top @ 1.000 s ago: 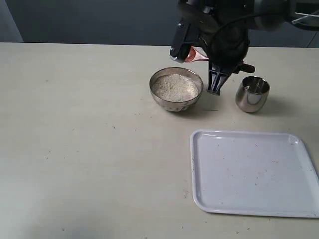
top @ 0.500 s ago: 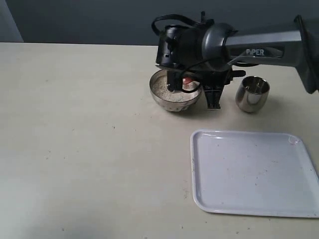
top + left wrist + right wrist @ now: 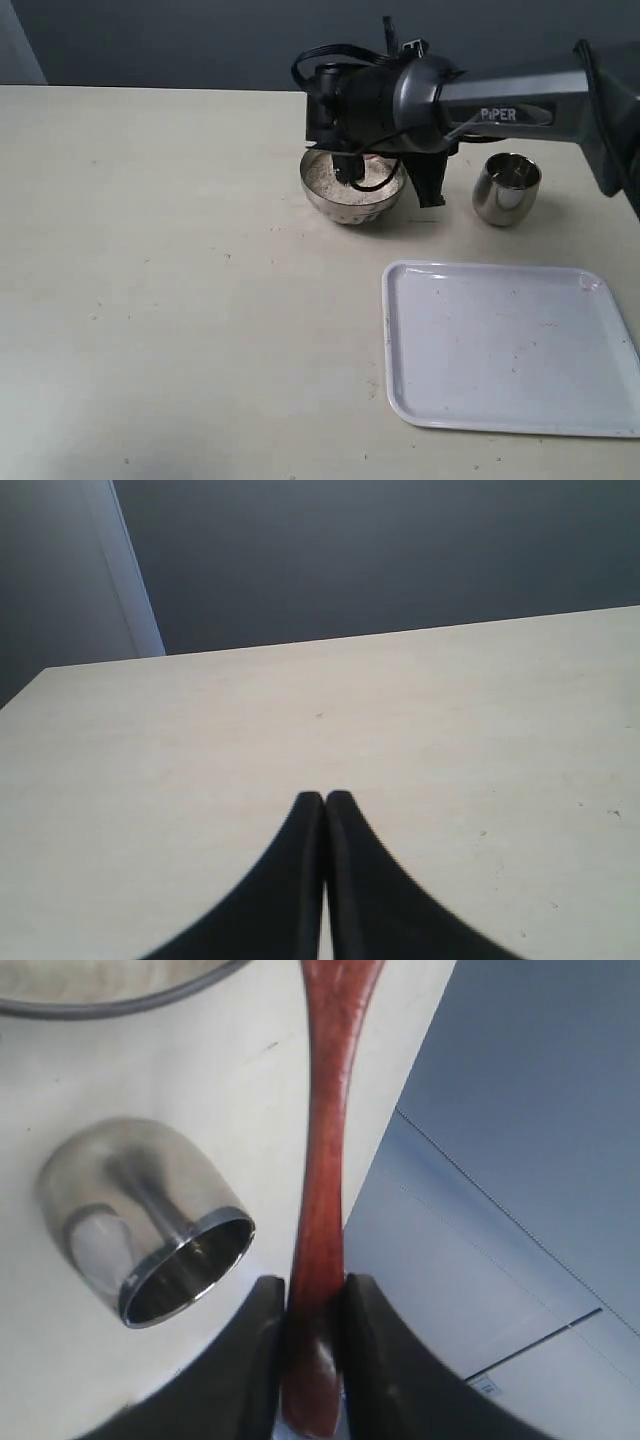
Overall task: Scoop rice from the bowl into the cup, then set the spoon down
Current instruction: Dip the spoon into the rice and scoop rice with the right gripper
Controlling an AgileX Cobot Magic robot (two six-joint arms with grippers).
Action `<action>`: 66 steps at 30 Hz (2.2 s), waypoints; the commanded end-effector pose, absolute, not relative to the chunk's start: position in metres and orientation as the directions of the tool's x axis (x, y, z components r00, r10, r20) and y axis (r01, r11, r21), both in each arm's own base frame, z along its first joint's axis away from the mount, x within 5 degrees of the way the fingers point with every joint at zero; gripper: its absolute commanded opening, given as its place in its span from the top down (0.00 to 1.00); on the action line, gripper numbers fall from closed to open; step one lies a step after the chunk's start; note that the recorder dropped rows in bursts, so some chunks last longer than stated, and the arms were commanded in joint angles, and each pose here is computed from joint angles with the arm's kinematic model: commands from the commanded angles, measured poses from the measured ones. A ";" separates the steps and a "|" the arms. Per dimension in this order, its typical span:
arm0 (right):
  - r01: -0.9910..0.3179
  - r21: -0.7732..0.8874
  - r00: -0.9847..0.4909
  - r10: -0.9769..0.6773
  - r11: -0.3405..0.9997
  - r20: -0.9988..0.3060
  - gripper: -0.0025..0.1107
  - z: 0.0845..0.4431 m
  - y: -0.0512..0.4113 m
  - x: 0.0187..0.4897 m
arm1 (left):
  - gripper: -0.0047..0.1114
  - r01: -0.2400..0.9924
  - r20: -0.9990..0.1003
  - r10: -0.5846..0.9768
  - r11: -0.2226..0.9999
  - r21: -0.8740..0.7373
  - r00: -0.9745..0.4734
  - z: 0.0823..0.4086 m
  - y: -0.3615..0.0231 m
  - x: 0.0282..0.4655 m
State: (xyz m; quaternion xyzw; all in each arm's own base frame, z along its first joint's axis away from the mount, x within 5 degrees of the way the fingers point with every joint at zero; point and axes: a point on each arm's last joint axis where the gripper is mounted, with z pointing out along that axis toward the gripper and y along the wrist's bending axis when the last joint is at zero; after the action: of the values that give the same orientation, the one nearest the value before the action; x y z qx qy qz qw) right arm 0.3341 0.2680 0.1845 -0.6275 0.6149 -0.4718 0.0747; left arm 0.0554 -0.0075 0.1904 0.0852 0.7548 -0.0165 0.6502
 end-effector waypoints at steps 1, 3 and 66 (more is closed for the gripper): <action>-0.686 -0.656 -0.156 -0.816 -0.316 0.556 0.99 0.171 0.277 0.332 | 0.96 0.157 -0.986 0.099 0.985 0.078 -0.131 0.192 -0.008 0.055; -0.684 -0.645 -0.143 -0.804 -0.342 0.578 0.99 0.162 0.279 0.333 | 0.96 0.157 -0.986 0.099 0.985 0.078 -0.131 0.192 -0.008 0.055; -0.926 -0.361 -0.005 -0.949 -0.115 0.315 0.99 0.176 0.303 0.334 | 0.96 0.157 -0.986 0.099 0.985 0.078 -0.131 0.192 -0.008 0.055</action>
State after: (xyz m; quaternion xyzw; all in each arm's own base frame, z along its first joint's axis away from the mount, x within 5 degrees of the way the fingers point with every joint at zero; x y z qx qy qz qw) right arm 0.3340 0.3044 0.1714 -0.7038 0.6602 -0.2614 0.0239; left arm 0.0554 -0.0075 0.1904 0.0852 0.7548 -0.0165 0.6502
